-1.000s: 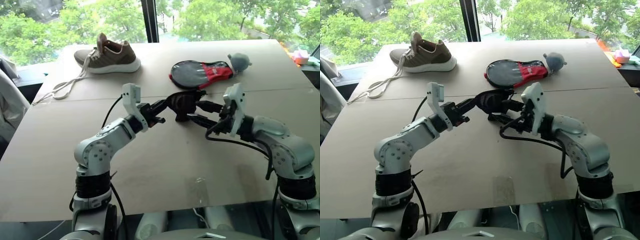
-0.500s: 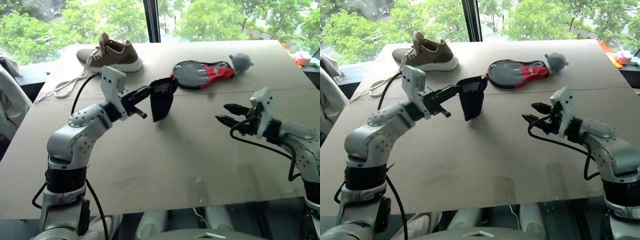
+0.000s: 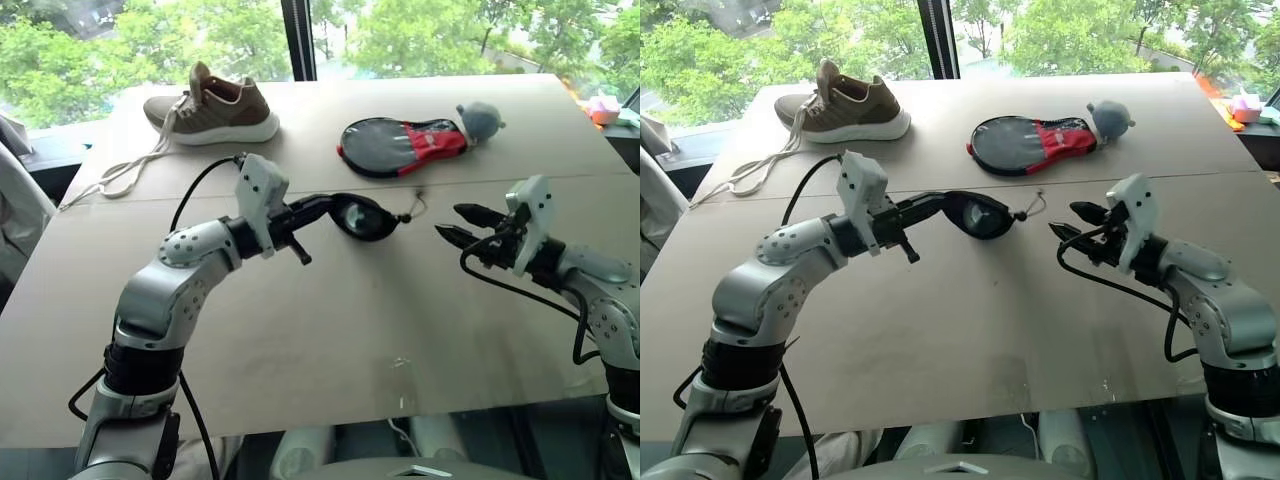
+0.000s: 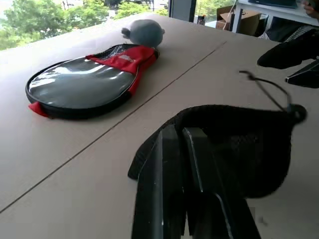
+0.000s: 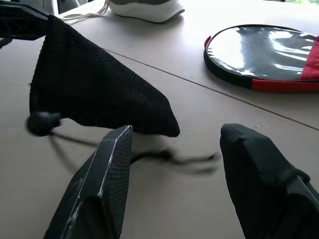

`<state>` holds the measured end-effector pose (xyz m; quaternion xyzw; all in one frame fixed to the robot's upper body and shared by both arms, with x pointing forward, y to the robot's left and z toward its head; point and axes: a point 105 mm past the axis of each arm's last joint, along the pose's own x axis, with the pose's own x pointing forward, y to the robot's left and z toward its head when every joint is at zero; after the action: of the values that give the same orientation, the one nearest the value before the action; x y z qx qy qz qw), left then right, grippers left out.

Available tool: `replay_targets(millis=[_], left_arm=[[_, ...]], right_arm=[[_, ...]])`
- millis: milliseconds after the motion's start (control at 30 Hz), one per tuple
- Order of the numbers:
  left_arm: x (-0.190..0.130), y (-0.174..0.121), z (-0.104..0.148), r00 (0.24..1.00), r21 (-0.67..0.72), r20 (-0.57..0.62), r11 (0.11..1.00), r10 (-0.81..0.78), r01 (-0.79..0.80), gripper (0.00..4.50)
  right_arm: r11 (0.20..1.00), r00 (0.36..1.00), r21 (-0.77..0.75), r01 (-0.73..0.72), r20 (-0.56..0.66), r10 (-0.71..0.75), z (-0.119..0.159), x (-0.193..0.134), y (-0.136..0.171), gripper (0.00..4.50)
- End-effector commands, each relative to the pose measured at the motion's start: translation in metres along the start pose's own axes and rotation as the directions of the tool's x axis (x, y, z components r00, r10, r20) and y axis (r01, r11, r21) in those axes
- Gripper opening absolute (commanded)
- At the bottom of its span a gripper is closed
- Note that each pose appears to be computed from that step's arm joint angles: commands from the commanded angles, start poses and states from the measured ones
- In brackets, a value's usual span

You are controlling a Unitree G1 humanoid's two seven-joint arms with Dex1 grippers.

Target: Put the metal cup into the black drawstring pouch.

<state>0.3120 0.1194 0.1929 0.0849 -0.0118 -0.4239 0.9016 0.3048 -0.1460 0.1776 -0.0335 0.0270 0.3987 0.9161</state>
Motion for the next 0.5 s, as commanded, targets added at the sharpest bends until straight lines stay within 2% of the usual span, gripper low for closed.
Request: replay_targets(millis=[33, 200, 333, 400, 500], left_arm=[[-0.01, -0.015, -0.006, 0.998, 0.066, -0.036, 0.996, -0.053, 0.055, 0.0], [-0.029, -0.043, -0.034, 0.976, 0.071, -0.142, 0.981, -0.168, 0.179, 0.0], [-0.037, -0.047, -0.05, 0.971, 0.07, -0.183, 0.983, -0.154, 0.169, 0.0], [-0.04, -0.039, -0.055, 0.975, 0.077, -0.191, 0.989, -0.11, 0.127, 0.0], [-0.042, -0.024, -0.055, 0.983, 0.078, -0.177, 0.995, -0.042, 0.056, 0.76]], right_arm=[[0.999, 0.999, -0.041, 0.004, 0.041, -0.002, 0.015, -0.004, 0.003, 2.79], [0.997, 1.0, -0.075, 0.006, -0.022, -0.008, 0.006, -0.006, 0.0, 2.79], [0.996, 0.999, -0.083, -0.009, -0.032, 0.007, 0.005, -0.004, 0.002, 2.79], [0.995, 0.996, -0.047, -0.083, -0.028, 0.081, 0.004, 0.0, 0.017, 2.79], [0.979, 0.978, 0.01, -0.204, -0.043, 0.205, -0.004, 0.005, 0.045, 2.83]])
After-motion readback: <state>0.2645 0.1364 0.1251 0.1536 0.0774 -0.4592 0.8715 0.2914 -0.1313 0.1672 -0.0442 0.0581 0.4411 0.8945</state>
